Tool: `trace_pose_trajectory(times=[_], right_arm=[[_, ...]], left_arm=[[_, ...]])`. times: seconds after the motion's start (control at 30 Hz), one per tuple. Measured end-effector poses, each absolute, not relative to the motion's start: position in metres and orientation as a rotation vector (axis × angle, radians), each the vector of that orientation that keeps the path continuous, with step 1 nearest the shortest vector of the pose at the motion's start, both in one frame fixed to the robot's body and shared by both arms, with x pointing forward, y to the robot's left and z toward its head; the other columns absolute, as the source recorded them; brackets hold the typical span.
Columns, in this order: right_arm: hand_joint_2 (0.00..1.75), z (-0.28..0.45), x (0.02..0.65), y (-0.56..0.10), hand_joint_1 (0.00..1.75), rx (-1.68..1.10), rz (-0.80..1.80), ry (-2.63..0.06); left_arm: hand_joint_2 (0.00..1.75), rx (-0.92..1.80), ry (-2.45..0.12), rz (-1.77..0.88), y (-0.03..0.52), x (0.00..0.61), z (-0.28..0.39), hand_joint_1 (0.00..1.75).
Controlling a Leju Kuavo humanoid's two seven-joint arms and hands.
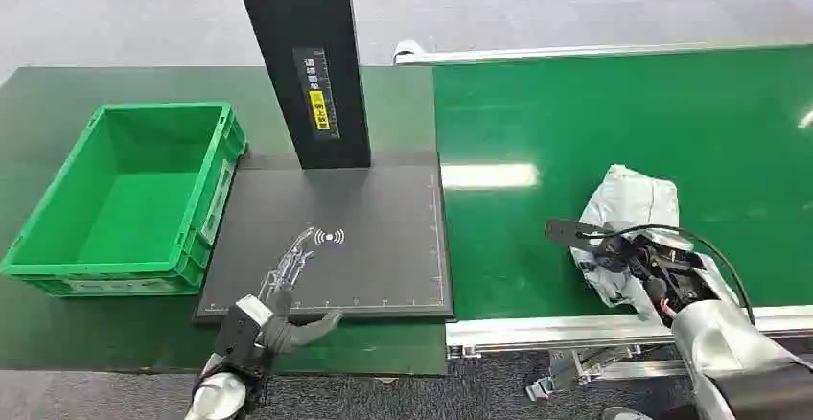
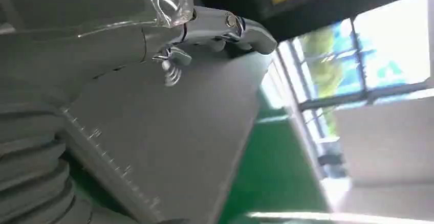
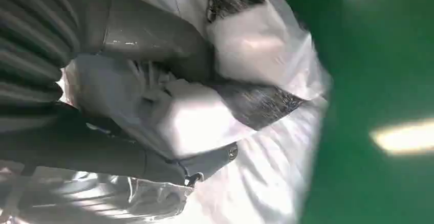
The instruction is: Moved the parcel from conveyor to table for the left to box.
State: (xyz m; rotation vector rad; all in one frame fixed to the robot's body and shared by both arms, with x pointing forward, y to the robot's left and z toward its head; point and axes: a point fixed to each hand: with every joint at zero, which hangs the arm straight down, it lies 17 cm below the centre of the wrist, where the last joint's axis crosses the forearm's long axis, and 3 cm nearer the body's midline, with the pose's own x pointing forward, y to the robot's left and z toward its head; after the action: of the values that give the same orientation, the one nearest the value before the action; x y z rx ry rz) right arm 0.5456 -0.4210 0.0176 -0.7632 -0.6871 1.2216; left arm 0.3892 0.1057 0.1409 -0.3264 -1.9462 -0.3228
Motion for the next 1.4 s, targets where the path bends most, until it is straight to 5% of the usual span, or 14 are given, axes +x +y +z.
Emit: trace_pose_trajectory(times=[0.27, 0.57, 1.23, 1.4], right_arm=[[1.75, 0.134, 0.600, -0.310, 1.75, -0.485, 0.768, -1.542], [1.75, 0.264, 0.569, -0.352, 1.75, -0.218, -0.111, -2.126], [1.75, 0.307, 0.529, -0.354, 1.75, -0.223, -0.221, -2.297], [1.75, 0.336, 0.500, -0.336, 1.75, -0.613, -0.056, -2.396]], left_arm=[[1.75, -0.170, -2.164, -0.016, 0.169, 0.379, 0.200, 0.00], [1.75, -0.102, -2.238, 0.230, 0.208, 0.375, 0.235, 0.00], [1.75, -0.084, -2.267, 0.297, 0.221, 0.373, 0.249, 0.00], [1.75, -0.100, -2.262, 0.346, 0.226, 0.375, 0.249, 0.00]])
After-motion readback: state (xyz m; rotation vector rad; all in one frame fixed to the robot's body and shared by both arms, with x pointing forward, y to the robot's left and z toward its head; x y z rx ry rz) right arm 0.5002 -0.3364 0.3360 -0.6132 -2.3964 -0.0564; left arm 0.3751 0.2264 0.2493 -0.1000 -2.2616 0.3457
